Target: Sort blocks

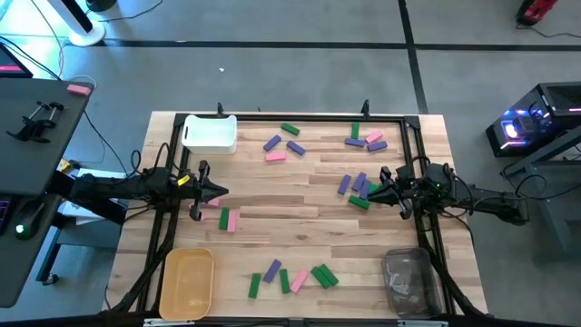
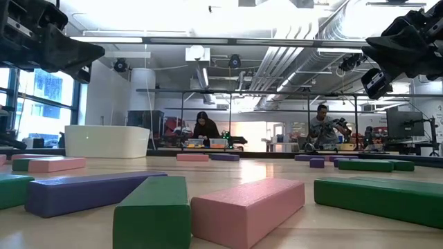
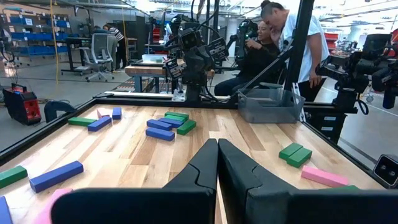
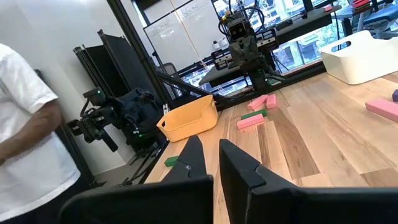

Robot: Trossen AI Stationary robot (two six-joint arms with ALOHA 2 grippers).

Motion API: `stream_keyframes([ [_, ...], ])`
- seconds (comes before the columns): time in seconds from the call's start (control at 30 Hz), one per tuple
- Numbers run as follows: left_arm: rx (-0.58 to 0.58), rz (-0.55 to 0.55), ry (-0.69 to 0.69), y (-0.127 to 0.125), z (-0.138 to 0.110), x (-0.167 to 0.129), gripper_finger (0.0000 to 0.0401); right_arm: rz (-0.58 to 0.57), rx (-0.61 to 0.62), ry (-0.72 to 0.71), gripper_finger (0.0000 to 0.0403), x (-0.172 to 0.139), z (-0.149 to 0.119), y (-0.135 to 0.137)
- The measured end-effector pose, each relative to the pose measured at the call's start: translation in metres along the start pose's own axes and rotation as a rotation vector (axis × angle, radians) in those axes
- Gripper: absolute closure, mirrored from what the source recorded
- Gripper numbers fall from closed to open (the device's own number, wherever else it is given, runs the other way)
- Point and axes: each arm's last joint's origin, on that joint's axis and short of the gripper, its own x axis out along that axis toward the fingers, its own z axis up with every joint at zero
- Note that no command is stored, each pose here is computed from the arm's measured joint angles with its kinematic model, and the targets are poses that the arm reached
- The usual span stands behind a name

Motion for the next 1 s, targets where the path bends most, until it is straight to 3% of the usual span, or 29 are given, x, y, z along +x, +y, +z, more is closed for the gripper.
stream_keyframes([
  [0.6, 0.0, 0.0, 0.0, 0.0, 0.0, 0.0, 0.0401, -0.022, 0.002, -0.023, 0.0402, 0.0, 0.001, 0.0],
  [0.67, 0.0, 0.0, 0.0, 0.0, 0.0, 0.0, 0.0401, -0.054, 0.076, -0.131, 0.0402, -0.001, 0.009, 0.001],
  [0.8, 0.0, 0.0, 0.0, 0.0, 0.0, 0.0, 0.0401, -0.159, 0.416, -0.635, 0.0402, -0.01, 0.038, 0.005],
  [0.87, 0.0, 0.0, 0.0, 0.0, 0.0, 0.0, 0.0401, -0.188, 0.499, -0.834, 0.0402, -0.017, 0.047, 0.006],
  [0.93, 0.0, 0.0, 0.0, 0.0, 0.0, 0.0, 0.0401, -0.131, 0.459, -0.847, 0.0402, -0.018, 0.055, 0.012],
  [1.0, 0.0, 0.0, -0.001, 0.0, 0.0, 0.0, 0.0401, -0.025, 0.421, -0.765, 0.0402, -0.015, 0.071, 0.023],
])
